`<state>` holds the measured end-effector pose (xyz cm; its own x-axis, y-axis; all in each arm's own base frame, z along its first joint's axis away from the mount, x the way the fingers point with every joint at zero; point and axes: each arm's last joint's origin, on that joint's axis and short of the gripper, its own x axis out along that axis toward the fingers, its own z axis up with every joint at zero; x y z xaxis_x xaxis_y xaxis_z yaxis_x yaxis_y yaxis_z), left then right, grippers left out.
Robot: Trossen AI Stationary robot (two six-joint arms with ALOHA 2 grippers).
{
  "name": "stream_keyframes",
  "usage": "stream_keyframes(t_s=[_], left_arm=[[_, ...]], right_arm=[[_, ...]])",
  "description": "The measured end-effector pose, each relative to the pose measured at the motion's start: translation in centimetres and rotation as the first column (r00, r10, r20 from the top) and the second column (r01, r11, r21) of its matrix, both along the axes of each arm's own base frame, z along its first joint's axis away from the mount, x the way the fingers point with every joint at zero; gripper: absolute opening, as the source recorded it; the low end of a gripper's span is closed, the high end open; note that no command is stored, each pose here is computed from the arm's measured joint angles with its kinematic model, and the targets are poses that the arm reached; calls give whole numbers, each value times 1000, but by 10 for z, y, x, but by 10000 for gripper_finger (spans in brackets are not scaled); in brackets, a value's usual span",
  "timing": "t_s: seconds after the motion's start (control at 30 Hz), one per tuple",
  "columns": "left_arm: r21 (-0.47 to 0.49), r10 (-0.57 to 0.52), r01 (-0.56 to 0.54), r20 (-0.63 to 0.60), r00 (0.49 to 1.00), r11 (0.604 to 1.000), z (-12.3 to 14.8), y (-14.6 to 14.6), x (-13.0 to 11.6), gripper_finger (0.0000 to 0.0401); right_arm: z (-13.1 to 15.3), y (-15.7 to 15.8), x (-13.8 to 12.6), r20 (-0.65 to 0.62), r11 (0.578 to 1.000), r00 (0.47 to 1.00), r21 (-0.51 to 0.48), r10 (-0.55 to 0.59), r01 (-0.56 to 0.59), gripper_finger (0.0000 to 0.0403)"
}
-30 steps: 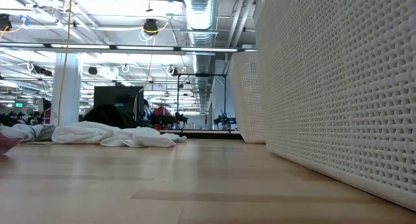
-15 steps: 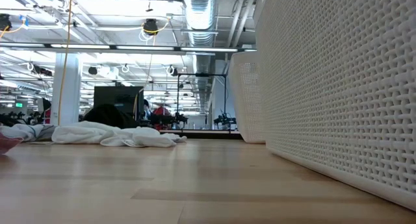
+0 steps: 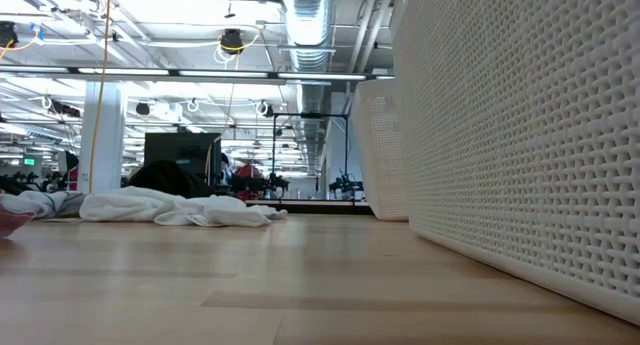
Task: Sort clothes
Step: Put the white striped sock into the top white laundry bin
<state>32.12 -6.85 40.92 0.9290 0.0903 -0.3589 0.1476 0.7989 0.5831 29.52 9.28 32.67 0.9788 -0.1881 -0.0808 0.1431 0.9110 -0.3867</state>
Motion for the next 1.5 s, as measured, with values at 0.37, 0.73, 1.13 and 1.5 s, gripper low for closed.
stream_keyframes(t_s=[0.37, 0.73, 1.13, 1.5], left_arm=[[29, 157, -157, -20, 987, 987, 4, 8, -15, 99], [-36, 270, -282, -197, 942, 959, 0, 16, -50, 182], [-28, 327, -359, -353, 877, 933, -38, 18, -60, 176], [-34, 334, -376, -391, 858, 926, -72, 17, -62, 176]], right_arm=[[1, -4, -2, -3, 992, 992, -8, -126, 126, 7], [23, -14, -27, 36, 974, 974, -8, -225, 225, 5], [56, -43, -74, 76, 948, 945, 14, -318, 318, 5], [59, -85, -96, 36, 871, 872, 83, -489, 485, 4]])
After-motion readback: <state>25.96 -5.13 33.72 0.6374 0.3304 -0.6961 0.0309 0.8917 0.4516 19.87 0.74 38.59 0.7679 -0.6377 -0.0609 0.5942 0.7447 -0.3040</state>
